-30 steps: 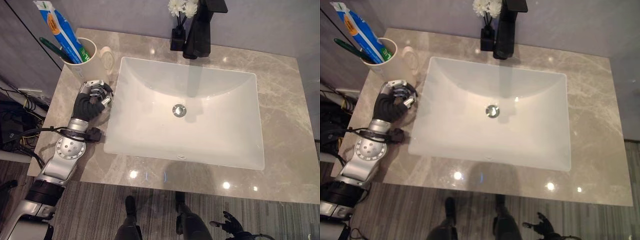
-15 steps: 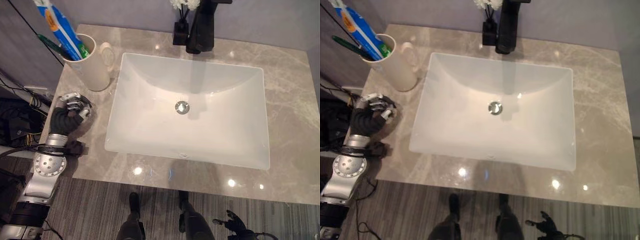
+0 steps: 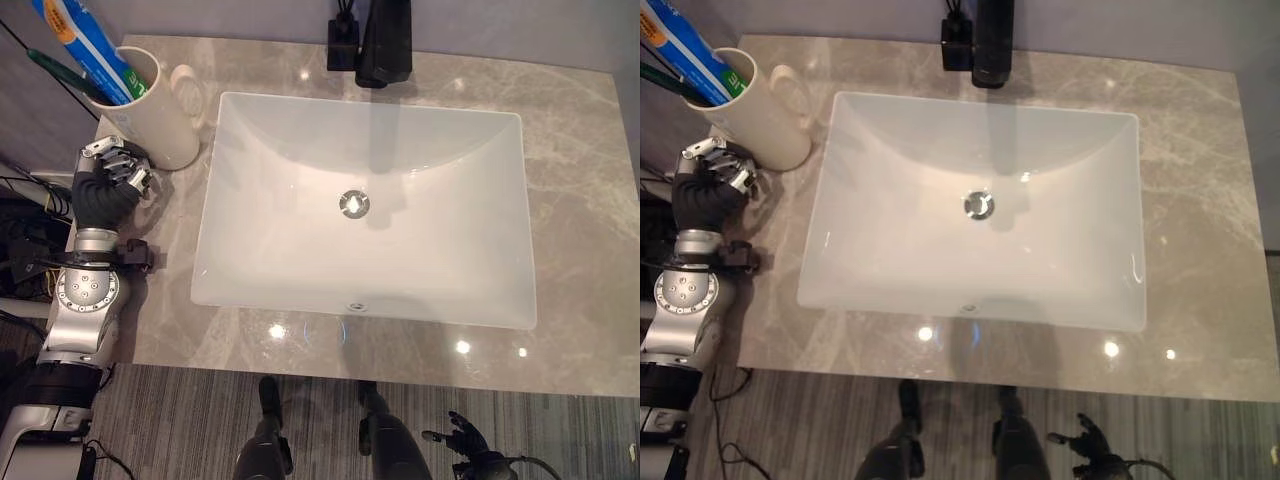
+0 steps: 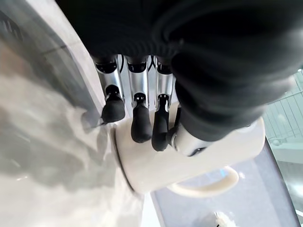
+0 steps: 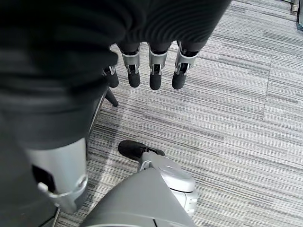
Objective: Put brush and paste in cup on sink, flatten towel.
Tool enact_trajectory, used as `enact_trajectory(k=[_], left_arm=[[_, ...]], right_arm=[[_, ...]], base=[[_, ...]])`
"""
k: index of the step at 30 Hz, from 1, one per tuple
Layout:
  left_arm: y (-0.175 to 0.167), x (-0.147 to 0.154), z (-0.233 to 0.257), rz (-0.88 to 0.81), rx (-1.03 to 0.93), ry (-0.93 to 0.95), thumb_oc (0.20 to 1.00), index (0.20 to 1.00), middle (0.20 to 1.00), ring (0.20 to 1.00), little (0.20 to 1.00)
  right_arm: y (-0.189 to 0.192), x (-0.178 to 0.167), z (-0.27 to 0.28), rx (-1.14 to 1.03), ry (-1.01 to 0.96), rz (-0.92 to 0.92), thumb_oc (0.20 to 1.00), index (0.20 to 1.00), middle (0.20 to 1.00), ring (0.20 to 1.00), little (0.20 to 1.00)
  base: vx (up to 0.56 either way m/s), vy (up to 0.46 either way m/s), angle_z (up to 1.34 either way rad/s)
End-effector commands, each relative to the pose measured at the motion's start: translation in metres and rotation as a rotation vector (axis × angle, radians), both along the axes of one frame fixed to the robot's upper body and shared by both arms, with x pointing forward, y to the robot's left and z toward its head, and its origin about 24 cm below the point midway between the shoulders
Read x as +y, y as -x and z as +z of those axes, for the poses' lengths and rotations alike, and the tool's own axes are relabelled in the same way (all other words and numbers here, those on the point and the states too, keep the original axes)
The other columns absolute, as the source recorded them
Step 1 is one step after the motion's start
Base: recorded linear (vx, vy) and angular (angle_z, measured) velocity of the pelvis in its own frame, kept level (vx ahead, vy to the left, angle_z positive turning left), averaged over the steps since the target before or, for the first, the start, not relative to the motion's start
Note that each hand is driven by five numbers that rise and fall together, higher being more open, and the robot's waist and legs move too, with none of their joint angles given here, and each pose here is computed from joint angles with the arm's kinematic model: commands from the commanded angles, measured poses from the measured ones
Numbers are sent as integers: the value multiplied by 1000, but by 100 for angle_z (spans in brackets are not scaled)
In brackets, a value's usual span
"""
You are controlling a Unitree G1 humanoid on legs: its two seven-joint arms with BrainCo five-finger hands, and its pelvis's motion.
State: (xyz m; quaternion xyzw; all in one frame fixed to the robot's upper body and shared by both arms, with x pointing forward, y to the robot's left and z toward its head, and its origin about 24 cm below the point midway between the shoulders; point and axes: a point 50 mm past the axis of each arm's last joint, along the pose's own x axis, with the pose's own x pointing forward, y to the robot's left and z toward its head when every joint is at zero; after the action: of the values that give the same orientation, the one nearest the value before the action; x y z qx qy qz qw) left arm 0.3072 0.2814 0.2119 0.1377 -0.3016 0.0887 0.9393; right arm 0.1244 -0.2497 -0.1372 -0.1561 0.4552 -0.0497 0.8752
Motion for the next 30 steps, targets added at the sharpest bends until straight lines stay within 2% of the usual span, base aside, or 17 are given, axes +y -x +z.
enact_trajectory(k=[1, 8, 18, 25, 30], left_arm=[[-8, 7, 12, 48, -28, 12, 200, 200, 200, 200, 200], [-23, 7, 33, 90, -63, 18, 200, 200, 200, 200, 200], [-36, 9, 62, 178, -114, -1, 200, 200, 200, 200, 200], [-45, 14, 74, 249, -100, -24, 200, 200, 200, 200, 200], [-57, 23, 89, 355, -42, -93, 200, 200, 200, 200, 200]], right_arm=[[-18, -16, 13, -51, 77, 45, 1000, 1000, 1000, 1000, 1000], [-33, -11, 20, -108, 72, 76, 1000, 1000, 1000, 1000, 1000], [-33, -6, 18, -97, 69, 95, 1000, 1000, 1000, 1000, 1000], [-29, -4, 13, -69, 59, 97, 1000, 1000, 1000, 1000, 1000], [-45, 1, 22, -136, 54, 132, 1000, 1000, 1000, 1000, 1000]], base=[[17, -13, -16], [11, -8, -6], [5, -4, -6], [0, 0, 0], [0, 0, 0]])
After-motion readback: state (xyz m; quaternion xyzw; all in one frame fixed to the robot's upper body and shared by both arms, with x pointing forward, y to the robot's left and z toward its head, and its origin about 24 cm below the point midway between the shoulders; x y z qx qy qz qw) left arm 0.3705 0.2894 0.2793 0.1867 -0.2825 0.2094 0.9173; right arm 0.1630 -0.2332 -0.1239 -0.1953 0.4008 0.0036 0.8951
